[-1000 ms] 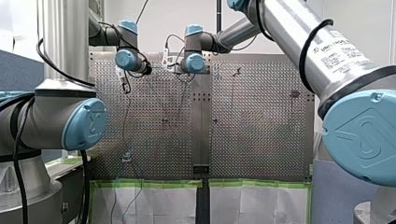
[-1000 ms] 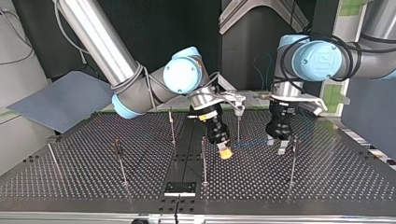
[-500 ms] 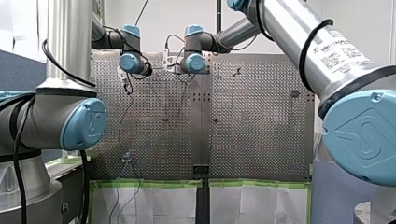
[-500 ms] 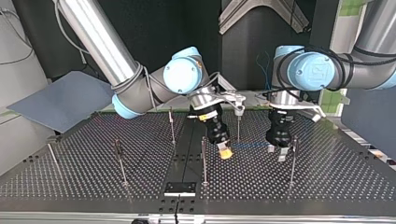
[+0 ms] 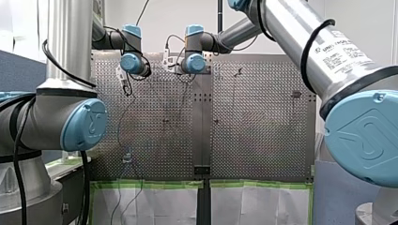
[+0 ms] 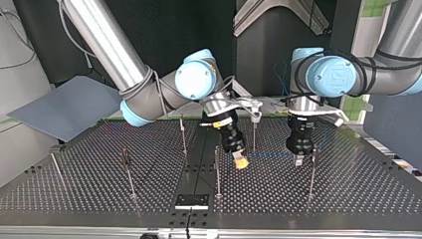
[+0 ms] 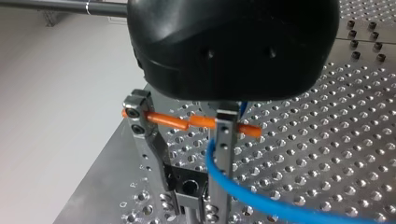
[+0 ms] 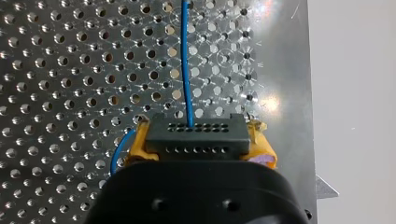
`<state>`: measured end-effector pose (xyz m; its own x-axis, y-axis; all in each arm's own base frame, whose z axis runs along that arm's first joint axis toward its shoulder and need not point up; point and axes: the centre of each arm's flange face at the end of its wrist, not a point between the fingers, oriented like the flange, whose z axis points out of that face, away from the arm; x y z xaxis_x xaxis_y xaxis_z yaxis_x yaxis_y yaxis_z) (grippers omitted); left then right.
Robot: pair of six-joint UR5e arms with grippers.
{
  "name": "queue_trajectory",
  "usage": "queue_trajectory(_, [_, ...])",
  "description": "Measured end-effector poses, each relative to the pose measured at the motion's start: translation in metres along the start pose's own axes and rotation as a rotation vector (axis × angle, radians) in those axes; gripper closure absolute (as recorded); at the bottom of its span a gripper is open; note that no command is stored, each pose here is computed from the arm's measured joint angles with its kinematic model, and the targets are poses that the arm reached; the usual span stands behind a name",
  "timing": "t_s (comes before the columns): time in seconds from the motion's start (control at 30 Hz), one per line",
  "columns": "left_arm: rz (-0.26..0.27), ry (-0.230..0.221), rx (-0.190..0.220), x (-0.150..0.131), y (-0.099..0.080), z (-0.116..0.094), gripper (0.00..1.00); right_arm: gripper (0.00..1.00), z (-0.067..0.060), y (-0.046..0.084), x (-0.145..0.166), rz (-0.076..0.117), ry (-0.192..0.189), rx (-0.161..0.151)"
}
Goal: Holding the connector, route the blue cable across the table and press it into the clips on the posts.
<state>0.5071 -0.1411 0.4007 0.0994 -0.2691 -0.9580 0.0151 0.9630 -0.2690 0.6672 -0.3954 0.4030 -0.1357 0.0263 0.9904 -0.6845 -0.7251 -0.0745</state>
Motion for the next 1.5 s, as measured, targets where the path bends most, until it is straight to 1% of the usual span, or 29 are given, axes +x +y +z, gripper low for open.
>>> queue_trajectory(0.13, [0.004,0.008,-0.008,0.002,0.0,-0.002,1.0,1.0,-0.001,0.0,-0.001,0.001,-0.007,0.0])
queue_trajectory(0.3, [0.018,0.052,-0.032,0.016,0.002,-0.012,1.0,1.0,-0.002,-0.001,-0.003,0.005,-0.019,0.0])
queue_trajectory(0.37, [0.023,0.072,-0.037,0.024,0.003,-0.017,1.0,1.0,-0.003,-0.001,-0.005,0.006,-0.025,-0.001])
queue_trajectory(0.47, [0.03,0.089,-0.039,0.034,0.004,-0.023,1.0,1.0,-0.005,-0.001,-0.012,0.006,-0.04,-0.002])
queue_trajectory(0.57, [0.031,0.094,-0.044,0.044,0.006,-0.029,1.0,1.0,-0.006,0.0,-0.027,0.005,-0.07,-0.005])
queue_trajectory(0.63, [0.032,0.098,-0.046,0.05,0.008,-0.032,1.0,1.0,-0.007,0.001,-0.04,0.003,-0.097,-0.007])
queue_trajectory(0.7, [0.034,0.11,-0.049,0.057,0.009,-0.037,1.0,1.0,-0.008,0.001,-0.051,0.0,-0.125,-0.008])
queue_trajectory(0.8, [0.037,0.137,-0.053,0.069,0.01,-0.046,1.0,1.0,-0.01,0.001,-0.063,-0.002,-0.156,-0.009])
queue_trajectory(0.9, [0.04,0.156,-0.065,0.079,0.013,-0.054,1.0,1.0,-0.012,0.001,-0.07,-0.003,-0.174,-0.01])
queue_trajectory(1.07, [0.047,0.197,-0.081,0.101,0.017,-0.065,1.0,1.0,-0.015,0.003,-0.078,-0.004,-0.193,-0.014])
queue_trajectory(1.17, [0.056,0.223,-0.086,0.114,0.019,-0.065,1.0,1.0,-0.017,0.006,-0.083,-0.004,-0.204,-0.017])
queue_trajectory(1.33, [0.065,0.255,-0.097,0.134,0.024,-0.064,1.0,1.0,-0.023,0.009,-0.096,-0.007,-0.23,-0.023])
queue_trajectory(1.5, [0.062,0.261,-0.104,0.146,0.029,-0.064,1.0,1.0,-0.031,0.012,-0.113,-0.011,-0.268,-0.025])
